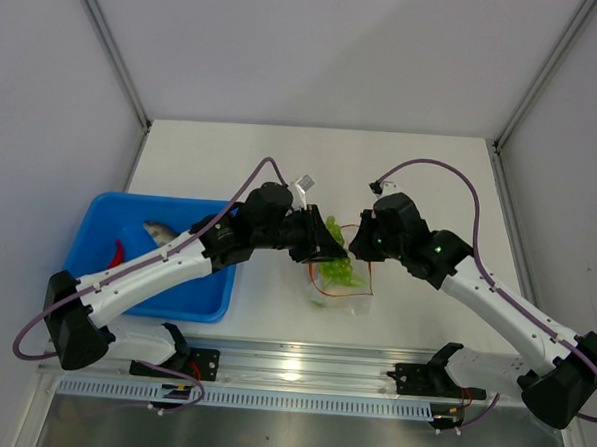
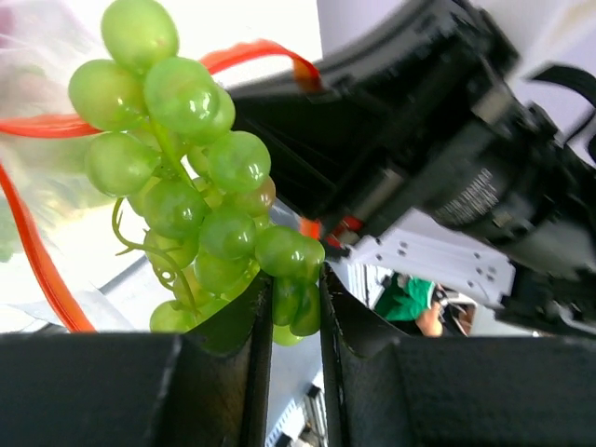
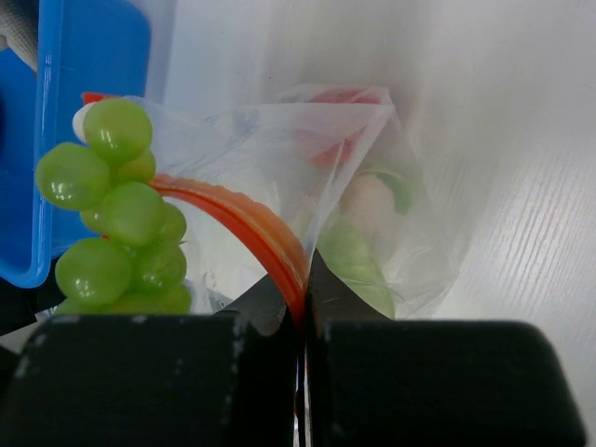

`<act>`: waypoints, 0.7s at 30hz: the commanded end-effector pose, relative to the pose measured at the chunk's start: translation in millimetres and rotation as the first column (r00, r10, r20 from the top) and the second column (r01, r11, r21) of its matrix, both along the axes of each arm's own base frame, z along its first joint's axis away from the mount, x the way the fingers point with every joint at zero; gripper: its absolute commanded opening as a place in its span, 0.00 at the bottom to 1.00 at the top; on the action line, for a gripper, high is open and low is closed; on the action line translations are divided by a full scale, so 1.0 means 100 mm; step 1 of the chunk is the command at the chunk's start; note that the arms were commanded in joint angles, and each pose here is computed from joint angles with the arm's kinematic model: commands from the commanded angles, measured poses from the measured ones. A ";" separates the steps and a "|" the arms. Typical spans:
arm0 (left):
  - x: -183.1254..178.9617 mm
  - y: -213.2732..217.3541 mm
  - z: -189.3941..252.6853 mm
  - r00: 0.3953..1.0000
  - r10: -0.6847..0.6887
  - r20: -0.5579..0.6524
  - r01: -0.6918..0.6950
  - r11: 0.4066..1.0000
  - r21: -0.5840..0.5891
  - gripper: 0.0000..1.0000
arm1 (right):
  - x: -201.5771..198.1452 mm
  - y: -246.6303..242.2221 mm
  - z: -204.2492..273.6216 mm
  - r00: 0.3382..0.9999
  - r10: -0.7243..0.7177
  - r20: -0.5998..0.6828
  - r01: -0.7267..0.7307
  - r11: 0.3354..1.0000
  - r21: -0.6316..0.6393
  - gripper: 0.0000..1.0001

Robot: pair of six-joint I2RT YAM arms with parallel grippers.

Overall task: Place the food in the zip-top bag and seal the zipper
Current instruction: Place the fake fruit in the zipper food storage bag.

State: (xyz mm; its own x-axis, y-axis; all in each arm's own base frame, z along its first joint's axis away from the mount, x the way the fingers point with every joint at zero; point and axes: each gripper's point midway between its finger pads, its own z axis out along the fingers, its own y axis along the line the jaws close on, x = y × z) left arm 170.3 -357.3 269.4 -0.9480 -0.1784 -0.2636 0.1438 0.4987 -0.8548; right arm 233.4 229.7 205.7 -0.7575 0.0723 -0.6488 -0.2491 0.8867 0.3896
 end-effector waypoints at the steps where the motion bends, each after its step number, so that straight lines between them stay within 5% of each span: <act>1: 0.11 -0.05 -0.05 0.998 0.053 0.021 -0.054 0.998 0.027 0.25 | -0.01 0.06 0.30 0.999 -0.002 0.042 -0.001 0.997 0.074 0.00; 9: 0.04 -0.24 -0.15 0.999 -0.029 0.023 0.027 0.997 0.076 0.53 | -0.01 0.05 0.30 0.999 -0.004 0.044 0.001 0.997 0.072 0.00; 17: -0.12 -0.30 -0.10 0.988 -0.148 0.046 0.144 0.986 0.083 0.51 | -0.01 0.02 0.23 0.999 -0.007 0.035 0.005 0.998 0.058 0.00; 21: -0.03 -0.04 -0.04 0.986 -0.064 0.155 0.045 0.991 0.125 0.57 | -0.02 -0.01 0.21 0.999 -0.011 0.039 0.009 0.999 0.045 0.00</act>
State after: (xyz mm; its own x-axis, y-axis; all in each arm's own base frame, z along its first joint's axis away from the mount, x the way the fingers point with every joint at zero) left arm 163.7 -375.1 236.8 -0.9500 -0.0563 -0.3071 0.2139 0.5993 -0.7715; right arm 229.3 229.1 208.9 -0.7617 0.0828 -0.6426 -0.2457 0.8808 0.4048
